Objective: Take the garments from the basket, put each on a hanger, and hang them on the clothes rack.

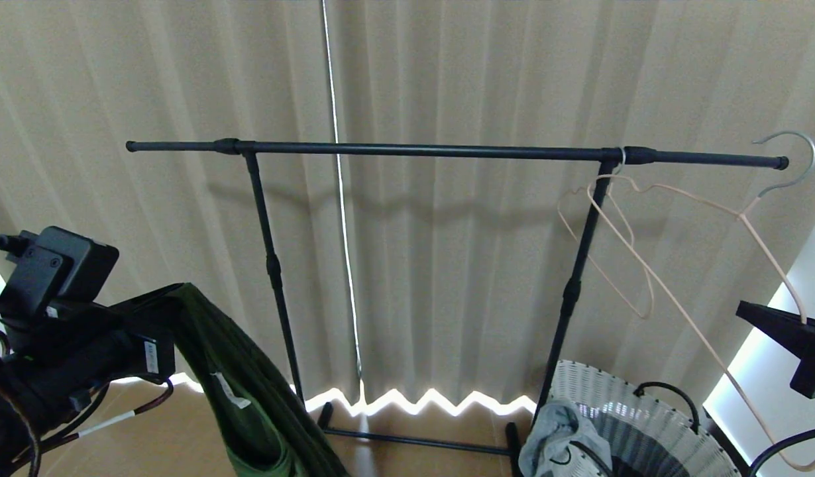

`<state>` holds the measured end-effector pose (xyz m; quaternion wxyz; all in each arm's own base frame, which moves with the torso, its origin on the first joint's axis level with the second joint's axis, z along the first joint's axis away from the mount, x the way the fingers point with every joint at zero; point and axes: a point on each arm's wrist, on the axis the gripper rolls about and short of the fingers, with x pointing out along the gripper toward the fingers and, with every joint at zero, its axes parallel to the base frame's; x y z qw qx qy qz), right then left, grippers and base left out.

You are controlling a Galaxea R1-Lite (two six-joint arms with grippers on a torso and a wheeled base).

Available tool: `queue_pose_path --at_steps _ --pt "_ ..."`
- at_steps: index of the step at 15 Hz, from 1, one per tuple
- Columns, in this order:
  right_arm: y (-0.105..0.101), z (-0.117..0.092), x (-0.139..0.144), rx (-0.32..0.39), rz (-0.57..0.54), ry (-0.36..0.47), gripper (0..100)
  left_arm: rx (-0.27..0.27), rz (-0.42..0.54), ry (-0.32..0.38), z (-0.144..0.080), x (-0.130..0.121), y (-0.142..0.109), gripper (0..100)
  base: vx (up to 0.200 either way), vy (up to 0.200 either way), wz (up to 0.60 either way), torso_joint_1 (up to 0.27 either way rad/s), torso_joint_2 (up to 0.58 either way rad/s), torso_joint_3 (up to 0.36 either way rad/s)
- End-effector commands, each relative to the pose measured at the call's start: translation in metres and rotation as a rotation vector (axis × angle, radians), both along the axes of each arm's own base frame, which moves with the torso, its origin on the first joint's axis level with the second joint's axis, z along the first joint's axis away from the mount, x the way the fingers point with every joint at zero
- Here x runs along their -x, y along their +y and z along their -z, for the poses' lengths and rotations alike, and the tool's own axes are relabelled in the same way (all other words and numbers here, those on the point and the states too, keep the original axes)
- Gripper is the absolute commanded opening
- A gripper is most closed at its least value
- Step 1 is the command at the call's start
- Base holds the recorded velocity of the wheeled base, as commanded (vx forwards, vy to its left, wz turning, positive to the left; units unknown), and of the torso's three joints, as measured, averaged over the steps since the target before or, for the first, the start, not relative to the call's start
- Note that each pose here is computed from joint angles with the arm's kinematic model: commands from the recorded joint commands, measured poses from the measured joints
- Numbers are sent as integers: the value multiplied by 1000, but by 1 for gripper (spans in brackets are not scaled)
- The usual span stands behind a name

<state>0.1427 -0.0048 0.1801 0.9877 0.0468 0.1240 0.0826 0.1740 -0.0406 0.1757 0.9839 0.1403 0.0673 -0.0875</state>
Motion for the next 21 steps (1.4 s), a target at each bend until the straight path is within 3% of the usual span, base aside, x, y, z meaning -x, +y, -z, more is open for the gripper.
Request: queue_pose_path --at_steps 1,6,14,18,21 --pt "1 1 -1 0 -4 5 0 -2 0 10 2 -2 -1 0 0 200 0 -2 2 7" --pt "5 0 -1 4 -35 4 0 -6 -2 18 4 -3 -1 0 0 200 0 5 2 0" --pt "20 5 -8 6 -138 37 0 4 6 -9 -2 -4 -2 0 0 0 0 0 0 0" --pt "43 -4 -21 11 -267 31 0 -5 47 -78 -30 -31 -27 0 0 0 0 0 0 0" --pt "58 -3 -30 13 -339 51 0 -16 42 -78 -41 -50 -55 0 0 0 0 0 0 0"
